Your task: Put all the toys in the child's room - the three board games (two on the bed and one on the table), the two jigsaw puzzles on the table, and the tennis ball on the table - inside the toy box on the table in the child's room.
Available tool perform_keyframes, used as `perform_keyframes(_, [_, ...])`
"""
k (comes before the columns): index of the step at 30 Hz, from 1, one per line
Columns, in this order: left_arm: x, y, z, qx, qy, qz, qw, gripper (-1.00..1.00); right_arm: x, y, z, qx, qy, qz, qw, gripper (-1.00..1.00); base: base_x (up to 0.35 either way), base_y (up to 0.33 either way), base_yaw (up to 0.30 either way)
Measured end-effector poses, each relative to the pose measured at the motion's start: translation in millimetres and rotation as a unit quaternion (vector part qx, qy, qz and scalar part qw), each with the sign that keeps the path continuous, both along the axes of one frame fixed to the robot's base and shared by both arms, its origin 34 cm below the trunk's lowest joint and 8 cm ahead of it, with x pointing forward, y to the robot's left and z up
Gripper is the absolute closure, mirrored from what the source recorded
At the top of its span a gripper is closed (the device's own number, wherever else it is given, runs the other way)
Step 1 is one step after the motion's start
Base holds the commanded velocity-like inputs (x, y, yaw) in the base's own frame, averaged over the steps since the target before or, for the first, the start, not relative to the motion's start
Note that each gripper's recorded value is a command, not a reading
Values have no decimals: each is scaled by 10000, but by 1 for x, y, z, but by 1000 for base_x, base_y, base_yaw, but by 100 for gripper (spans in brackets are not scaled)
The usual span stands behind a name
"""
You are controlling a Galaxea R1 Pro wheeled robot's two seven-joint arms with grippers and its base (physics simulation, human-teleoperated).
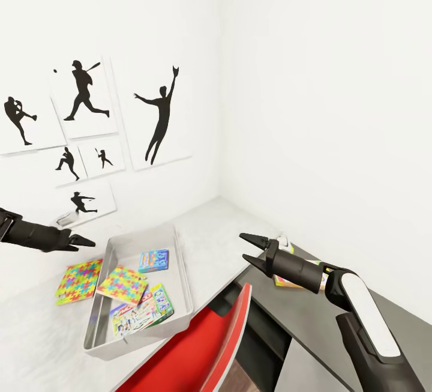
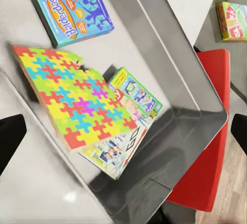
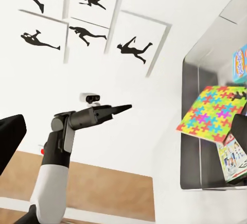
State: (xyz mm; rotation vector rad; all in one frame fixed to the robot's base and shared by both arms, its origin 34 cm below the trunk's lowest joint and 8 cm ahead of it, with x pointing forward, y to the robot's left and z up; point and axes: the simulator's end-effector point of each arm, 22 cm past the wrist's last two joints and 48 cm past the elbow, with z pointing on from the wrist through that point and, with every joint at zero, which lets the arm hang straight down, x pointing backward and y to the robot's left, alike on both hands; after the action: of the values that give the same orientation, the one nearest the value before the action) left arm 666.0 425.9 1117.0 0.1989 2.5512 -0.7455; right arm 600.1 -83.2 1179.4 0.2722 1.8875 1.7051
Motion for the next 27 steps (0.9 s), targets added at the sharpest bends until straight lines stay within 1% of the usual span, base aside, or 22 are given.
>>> perform_keyframes(10, [-1, 3, 1, 31, -45, -56, 10000, -100, 0, 0, 0, -2, 1, 4, 10000, -100, 0, 0, 0])
perform_keyframes(27, [0, -4, -3, 33, -28, -102, 9999, -100, -1, 3, -1, -15, 3, 29, 10000, -100, 0, 0, 0])
